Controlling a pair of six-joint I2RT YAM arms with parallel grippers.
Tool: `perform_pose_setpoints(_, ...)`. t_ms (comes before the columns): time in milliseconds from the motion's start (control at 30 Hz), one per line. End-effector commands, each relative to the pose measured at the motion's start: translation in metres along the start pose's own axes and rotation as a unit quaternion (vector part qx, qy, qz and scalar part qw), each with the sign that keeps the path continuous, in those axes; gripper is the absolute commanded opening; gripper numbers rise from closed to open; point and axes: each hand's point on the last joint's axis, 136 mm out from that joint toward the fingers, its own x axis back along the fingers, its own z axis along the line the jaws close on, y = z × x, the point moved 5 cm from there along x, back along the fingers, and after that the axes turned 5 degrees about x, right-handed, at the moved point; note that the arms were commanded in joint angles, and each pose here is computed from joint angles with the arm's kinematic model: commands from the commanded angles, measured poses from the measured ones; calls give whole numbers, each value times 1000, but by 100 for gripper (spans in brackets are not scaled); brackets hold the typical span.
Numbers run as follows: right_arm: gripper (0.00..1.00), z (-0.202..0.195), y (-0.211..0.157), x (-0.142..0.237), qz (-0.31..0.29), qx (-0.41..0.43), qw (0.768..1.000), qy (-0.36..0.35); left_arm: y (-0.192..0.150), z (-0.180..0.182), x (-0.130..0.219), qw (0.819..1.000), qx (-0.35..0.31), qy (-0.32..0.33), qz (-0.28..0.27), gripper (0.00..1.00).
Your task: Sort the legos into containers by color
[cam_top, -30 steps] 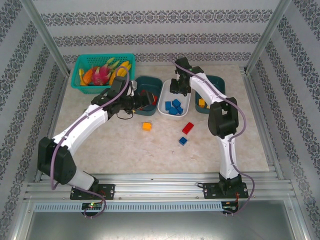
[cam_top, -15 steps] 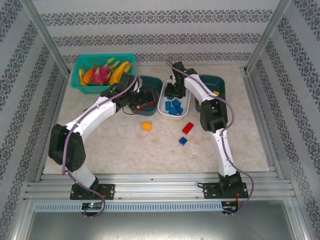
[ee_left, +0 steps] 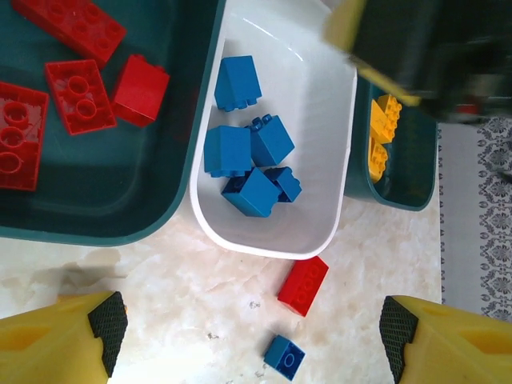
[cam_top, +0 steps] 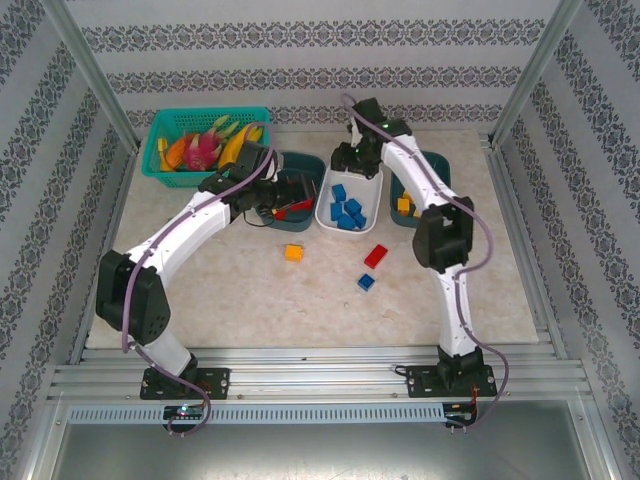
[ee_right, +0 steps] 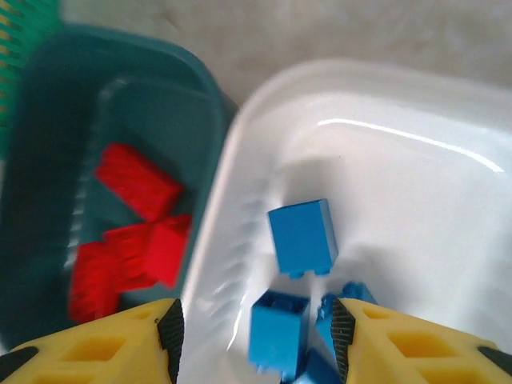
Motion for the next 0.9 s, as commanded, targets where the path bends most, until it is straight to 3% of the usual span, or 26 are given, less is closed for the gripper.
perform_pose_setpoints(0, 54, 19, -3, 71, -58, 9, 998, 1, -14, -16, 25, 999, -54, -2, 5, 83)
perform_pose_setpoints(233, 54, 12, -103, 129, -57, -35, 998, 13, -61, -30, 1, 986, -153, 28, 60, 79)
perform_pose_setpoints(567, 56, -35, -270, 175, -22, -105, 994, -29, -129, -63, -79, 952, -275, 77, 115, 75)
perform_pose_setpoints(733, 61, -49, -311, 188, 6, -145, 989, -34, -148, -71, -120, 935, -314, 111, 123, 75)
perform_pose_setpoints(867, 63, -49, -323, 194, 22, -155, 987, -24, -155, -73, -151, 922, -335, 153, 116, 74)
